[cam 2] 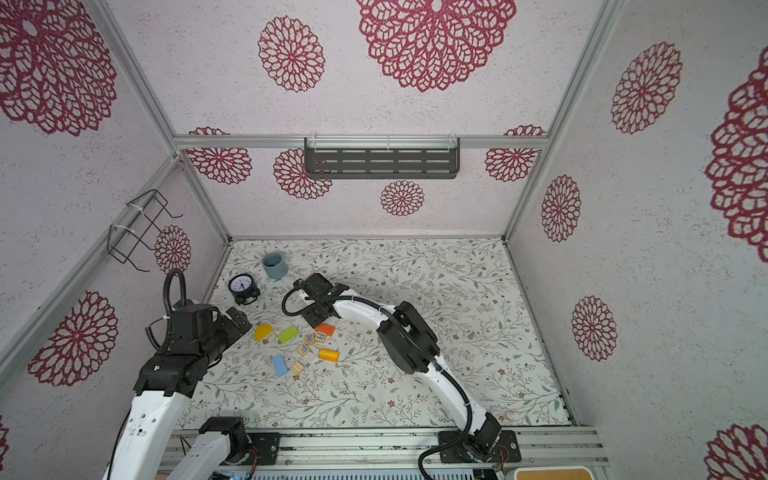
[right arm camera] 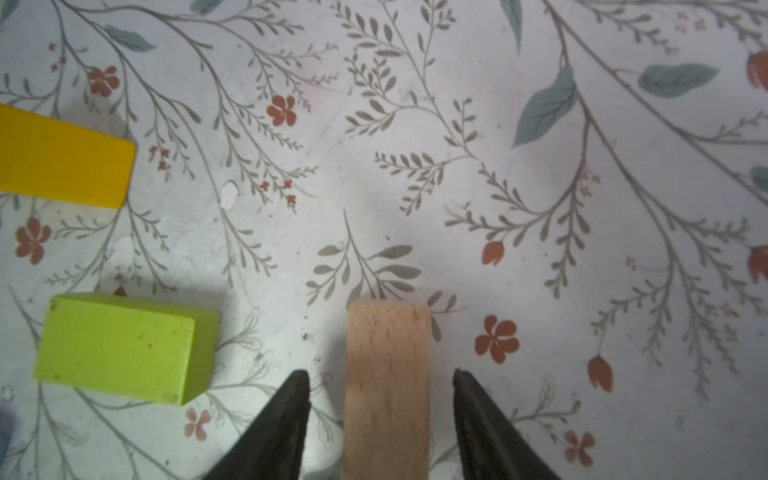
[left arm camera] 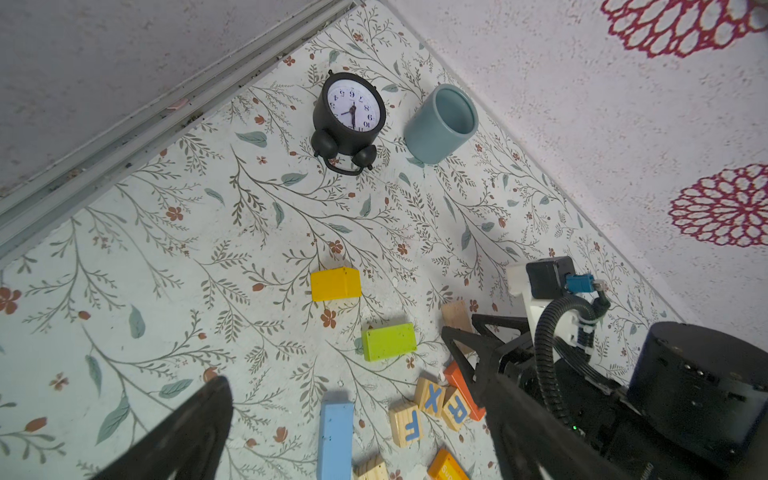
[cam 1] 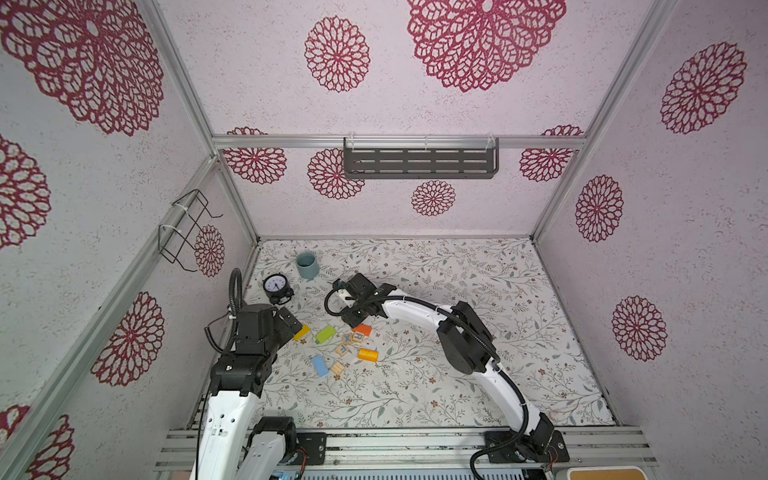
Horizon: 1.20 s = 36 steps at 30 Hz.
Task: Build the wood block tower
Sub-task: 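Close the right gripper on the plain natural wooden block and lift, then carry the wooden block farther from the robot and lower it upright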
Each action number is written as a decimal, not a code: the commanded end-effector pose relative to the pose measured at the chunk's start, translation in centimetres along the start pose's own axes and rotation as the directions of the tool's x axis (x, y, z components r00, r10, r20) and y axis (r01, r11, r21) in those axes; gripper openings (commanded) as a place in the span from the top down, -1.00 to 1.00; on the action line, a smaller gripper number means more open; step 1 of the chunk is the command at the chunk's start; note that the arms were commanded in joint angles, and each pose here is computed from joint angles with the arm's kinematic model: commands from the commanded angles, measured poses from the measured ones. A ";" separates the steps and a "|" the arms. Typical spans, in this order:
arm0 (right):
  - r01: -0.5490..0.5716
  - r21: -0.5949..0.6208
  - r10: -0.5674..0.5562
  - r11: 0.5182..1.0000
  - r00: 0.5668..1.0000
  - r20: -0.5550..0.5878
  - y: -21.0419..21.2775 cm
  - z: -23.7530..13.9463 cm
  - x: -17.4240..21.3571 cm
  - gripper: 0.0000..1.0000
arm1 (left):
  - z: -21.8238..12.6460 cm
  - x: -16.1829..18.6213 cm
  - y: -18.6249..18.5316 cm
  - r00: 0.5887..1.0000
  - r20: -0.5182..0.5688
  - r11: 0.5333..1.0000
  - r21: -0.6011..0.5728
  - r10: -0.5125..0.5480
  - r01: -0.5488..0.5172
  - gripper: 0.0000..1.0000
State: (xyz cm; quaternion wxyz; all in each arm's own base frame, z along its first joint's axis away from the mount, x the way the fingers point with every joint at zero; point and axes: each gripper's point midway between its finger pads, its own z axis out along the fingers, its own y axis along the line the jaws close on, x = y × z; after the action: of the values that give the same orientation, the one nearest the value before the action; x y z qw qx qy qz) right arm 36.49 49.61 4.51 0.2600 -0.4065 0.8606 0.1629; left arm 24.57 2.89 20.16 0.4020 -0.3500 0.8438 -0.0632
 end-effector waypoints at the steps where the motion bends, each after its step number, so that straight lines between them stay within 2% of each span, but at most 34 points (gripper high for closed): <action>1: -0.016 0.035 0.016 0.999 1.000 -0.015 -0.3 -0.1 0.0 -0.01 | -0.4 -0.8 -0.5 1.000 0.020 1.000 0.026 -0.011 0.010 -0.95; 10: -0.031 0.071 0.033 0.997 0.999 -0.024 -0.9 -0.5 0.3 0.32 | -0.5 -0.4 -0.3 1.000 -0.004 1.000 0.012 0.003 -0.003 -0.95; 20: -0.082 0.091 0.075 0.993 0.995 0.071 -1.2 -3.4 -1.8 0.55 | -1.9 -0.7 -0.2 0.999 -0.013 1.000 0.007 0.030 -0.030 -0.95; 28: -0.072 0.115 0.059 0.991 0.992 0.113 -1.7 -7.2 -2.8 0.58 | -2.7 -0.6 -1.3 0.997 -0.040 0.996 0.057 0.064 -0.062 -0.95; 36: -0.081 0.146 0.071 0.986 0.995 0.069 -4.0 -11.2 0.0 0.58 | -1.8 0.0 -3.5 0.991 -0.084 0.989 0.114 0.101 -0.091 -0.95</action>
State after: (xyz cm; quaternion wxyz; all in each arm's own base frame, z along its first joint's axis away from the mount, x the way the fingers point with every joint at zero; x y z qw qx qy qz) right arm 35.59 44.02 10.57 0.2935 -0.3616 0.8750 0.1320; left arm 24.34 1.03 22.33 0.3850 -0.3001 0.8681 -0.0903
